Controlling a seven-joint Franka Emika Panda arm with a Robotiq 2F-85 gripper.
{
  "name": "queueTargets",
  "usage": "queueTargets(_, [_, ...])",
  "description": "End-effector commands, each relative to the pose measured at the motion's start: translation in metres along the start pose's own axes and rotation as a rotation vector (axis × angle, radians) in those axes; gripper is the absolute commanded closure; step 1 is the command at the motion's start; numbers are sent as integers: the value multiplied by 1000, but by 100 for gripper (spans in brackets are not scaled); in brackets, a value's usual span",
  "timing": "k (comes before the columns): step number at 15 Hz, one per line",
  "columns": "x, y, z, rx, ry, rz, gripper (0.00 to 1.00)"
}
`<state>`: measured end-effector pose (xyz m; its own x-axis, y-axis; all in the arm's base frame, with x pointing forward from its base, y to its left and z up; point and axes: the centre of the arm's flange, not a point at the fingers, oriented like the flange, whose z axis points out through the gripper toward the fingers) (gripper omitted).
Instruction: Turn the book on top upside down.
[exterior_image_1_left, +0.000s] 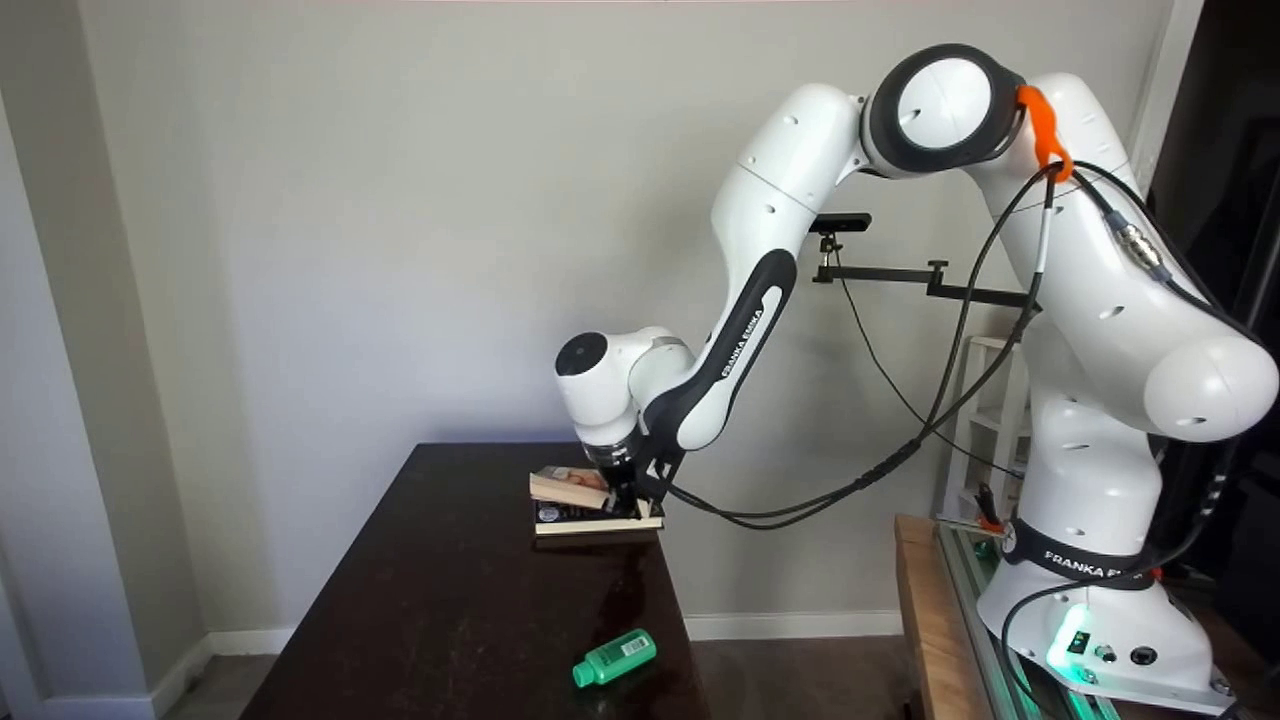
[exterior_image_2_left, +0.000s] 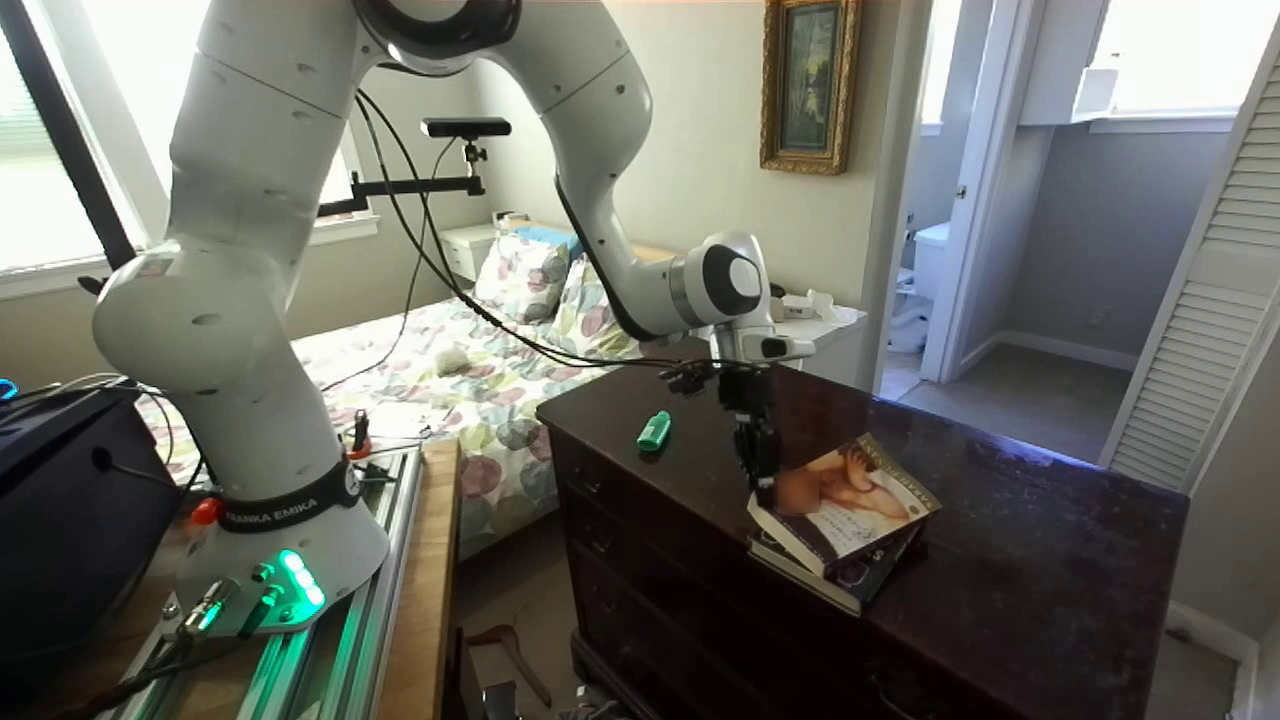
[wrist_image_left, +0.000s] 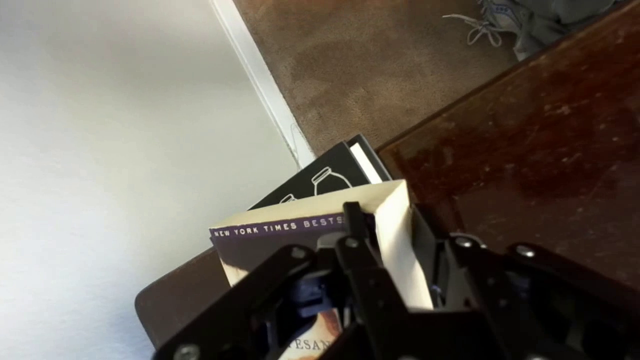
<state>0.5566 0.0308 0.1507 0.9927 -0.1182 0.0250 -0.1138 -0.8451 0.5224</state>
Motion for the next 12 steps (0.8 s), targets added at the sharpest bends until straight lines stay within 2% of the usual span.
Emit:
queueTargets(1, [3,13,-30,140,-85,-32,93])
queueTargets(7, [22,66,-94,469,-163,-89,93])
queueTargets(9, [25,90,-109,546,-184,-94,93])
queueTargets(12, [29,122,-117,619,-219,-99,93])
